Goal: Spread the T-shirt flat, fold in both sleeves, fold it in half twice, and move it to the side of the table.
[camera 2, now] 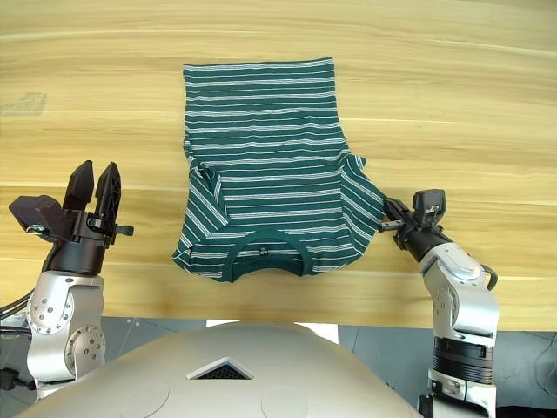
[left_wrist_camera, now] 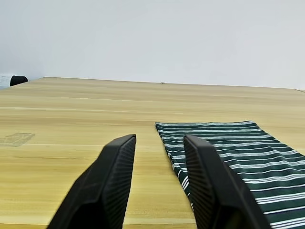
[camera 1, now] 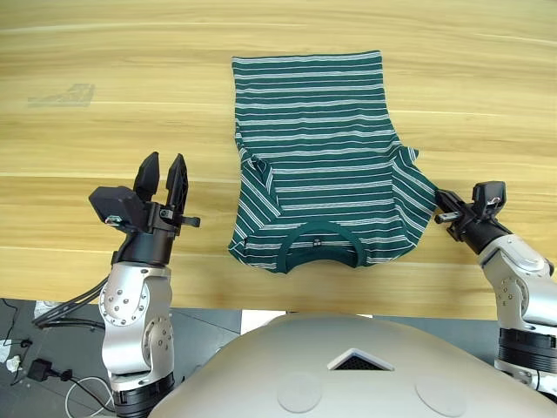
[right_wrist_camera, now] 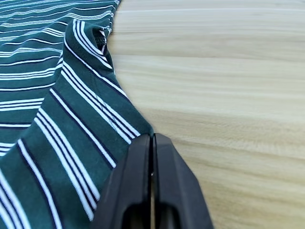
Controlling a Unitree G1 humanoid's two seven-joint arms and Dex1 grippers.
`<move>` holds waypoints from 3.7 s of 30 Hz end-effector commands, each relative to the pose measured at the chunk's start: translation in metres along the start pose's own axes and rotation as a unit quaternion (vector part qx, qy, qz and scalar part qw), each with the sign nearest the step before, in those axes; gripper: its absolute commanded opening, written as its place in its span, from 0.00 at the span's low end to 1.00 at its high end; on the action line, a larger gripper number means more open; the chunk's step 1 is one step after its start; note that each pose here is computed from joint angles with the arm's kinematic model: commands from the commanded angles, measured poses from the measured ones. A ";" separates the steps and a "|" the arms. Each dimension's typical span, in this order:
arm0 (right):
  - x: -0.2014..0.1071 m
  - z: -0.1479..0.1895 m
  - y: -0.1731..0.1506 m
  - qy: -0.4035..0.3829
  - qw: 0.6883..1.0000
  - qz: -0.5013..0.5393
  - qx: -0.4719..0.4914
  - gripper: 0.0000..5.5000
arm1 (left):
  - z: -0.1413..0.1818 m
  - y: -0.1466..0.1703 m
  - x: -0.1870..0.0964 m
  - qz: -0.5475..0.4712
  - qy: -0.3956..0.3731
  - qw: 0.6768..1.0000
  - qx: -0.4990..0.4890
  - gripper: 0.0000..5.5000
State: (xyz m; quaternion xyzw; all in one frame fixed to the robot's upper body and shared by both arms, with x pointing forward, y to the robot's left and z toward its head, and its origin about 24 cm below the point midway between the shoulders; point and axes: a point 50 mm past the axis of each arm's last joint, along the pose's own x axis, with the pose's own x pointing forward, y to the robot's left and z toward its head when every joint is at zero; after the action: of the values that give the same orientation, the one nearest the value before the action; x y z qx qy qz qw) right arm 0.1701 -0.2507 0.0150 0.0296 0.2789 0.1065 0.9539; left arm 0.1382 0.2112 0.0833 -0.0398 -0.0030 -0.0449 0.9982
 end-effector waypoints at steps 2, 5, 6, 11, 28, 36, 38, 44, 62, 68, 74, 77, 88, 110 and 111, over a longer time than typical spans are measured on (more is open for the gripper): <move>0.000 -0.001 0.001 0.009 1.000 0.005 0.006 0.00 | -0.004 -0.001 0.001 0.000 0.009 1.000 0.000 0.34; 0.002 0.012 0.009 -0.055 0.998 0.038 0.018 0.00 | -0.005 -0.001 0.002 -0.001 0.009 1.000 0.000 0.34; 0.001 0.016 0.014 -0.074 0.996 0.055 0.020 0.00 | -0.004 -0.001 0.003 -0.001 0.009 1.000 0.001 0.34; -0.002 0.024 0.031 -0.126 0.984 0.122 0.035 0.00 | -0.002 -0.001 0.004 -0.008 0.004 1.000 0.001 0.34; 0.000 0.016 0.080 -0.117 0.960 0.239 -0.082 0.00 | -0.011 -0.011 0.001 -0.025 0.021 0.999 -0.002 0.34; 0.011 0.004 0.092 -0.094 0.962 0.238 -0.100 0.00 | -0.013 -0.015 0.000 -0.031 0.025 0.999 -0.007 0.34; 0.011 0.002 0.093 -0.089 0.962 0.238 -0.098 0.05 | -0.013 -0.016 0.000 -0.033 0.026 0.999 -0.007 0.34; 0.002 0.004 0.103 -0.064 0.942 0.330 -0.005 0.22 | -0.014 -0.018 0.001 -0.037 0.029 0.999 -0.006 0.34; -0.008 0.117 0.006 -0.297 0.657 0.220 -0.658 0.53 | 0.024 0.058 0.023 -0.316 0.067 0.690 0.648 0.34; -0.009 0.091 -0.019 -0.204 0.564 0.294 -0.744 0.53 | 0.004 0.042 0.003 -0.470 0.049 0.561 0.679 0.34; -0.013 0.064 -0.039 -0.152 0.513 0.365 -0.762 0.53 | -0.015 0.038 -0.008 -0.541 0.017 0.505 0.673 0.34; -0.010 0.052 -0.038 -0.145 0.513 0.390 -0.751 0.53 | -0.029 0.031 -0.012 -0.571 0.001 0.489 0.660 0.34; 0.001 0.026 -0.016 -0.180 0.519 0.440 -0.711 0.53 | -0.038 0.029 0.003 -0.551 -0.029 0.501 0.667 0.34; 0.010 0.015 -0.003 -0.190 0.542 0.453 -0.682 0.17 | -0.056 0.019 0.005 -0.568 -0.050 0.502 0.650 0.04; 0.010 0.014 -0.003 -0.187 0.547 0.452 -0.679 0.12 | -0.056 0.020 0.005 -0.568 -0.049 0.502 0.651 0.01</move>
State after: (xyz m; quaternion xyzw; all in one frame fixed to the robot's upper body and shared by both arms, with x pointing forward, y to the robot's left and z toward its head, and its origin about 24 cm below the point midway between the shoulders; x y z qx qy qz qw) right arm 0.1844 -0.2544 0.0244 -0.4890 -0.1187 0.6762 0.5380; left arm 0.1461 0.2220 0.0312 0.6208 -0.1192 -0.5748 0.5196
